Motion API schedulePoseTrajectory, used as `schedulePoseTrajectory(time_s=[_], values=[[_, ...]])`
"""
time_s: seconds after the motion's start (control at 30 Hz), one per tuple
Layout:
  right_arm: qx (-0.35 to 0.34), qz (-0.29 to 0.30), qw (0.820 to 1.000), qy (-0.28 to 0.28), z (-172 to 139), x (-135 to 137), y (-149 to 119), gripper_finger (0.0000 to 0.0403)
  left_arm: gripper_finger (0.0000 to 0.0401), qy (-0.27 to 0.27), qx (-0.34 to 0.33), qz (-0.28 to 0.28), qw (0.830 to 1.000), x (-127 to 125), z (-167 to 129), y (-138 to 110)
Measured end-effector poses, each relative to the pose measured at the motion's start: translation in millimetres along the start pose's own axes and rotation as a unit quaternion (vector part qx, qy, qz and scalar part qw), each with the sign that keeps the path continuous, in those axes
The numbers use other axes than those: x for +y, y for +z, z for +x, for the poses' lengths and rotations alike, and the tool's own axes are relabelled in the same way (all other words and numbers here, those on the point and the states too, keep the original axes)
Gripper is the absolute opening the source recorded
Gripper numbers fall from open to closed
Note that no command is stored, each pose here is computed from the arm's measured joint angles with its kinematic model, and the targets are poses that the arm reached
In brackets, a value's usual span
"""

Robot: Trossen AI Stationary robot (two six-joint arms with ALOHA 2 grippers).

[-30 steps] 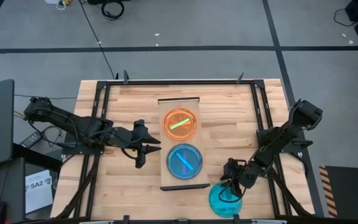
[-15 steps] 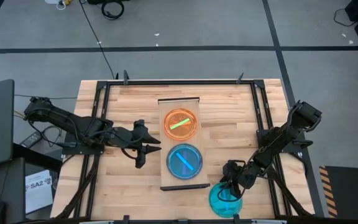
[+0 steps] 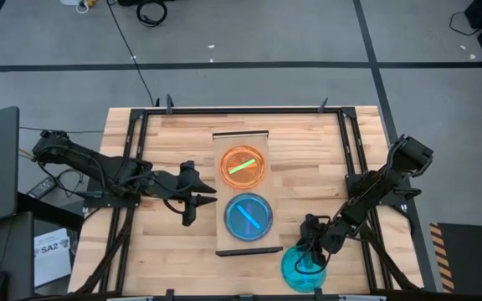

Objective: Place and stack plates onto a shelf
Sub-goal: Stack the blue plate on top of the blue plate on the shelf

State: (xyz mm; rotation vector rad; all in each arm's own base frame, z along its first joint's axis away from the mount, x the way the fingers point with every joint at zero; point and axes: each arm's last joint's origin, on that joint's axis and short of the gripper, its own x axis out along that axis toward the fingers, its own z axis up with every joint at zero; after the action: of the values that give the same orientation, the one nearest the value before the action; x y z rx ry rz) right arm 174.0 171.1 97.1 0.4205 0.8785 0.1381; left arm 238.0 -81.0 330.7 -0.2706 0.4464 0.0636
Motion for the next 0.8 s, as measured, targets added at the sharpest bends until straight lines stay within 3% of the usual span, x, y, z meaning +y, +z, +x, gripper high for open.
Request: schedulePoseTrajectory(time_s=[0.37,0.8], values=[[0.008,0.000,1.000,0.005,0.0,0.2,-0.7,0.0010,0.0123,0.000,0.000,0.001,1.000,0.0,0.0,0.0],[0.031,0.001,0.999,0.030,-0.2,2.2,-1.4,0.0008,0.0123,0.000,0.000,0.001,1.000,0.1,0.0,0.0]])
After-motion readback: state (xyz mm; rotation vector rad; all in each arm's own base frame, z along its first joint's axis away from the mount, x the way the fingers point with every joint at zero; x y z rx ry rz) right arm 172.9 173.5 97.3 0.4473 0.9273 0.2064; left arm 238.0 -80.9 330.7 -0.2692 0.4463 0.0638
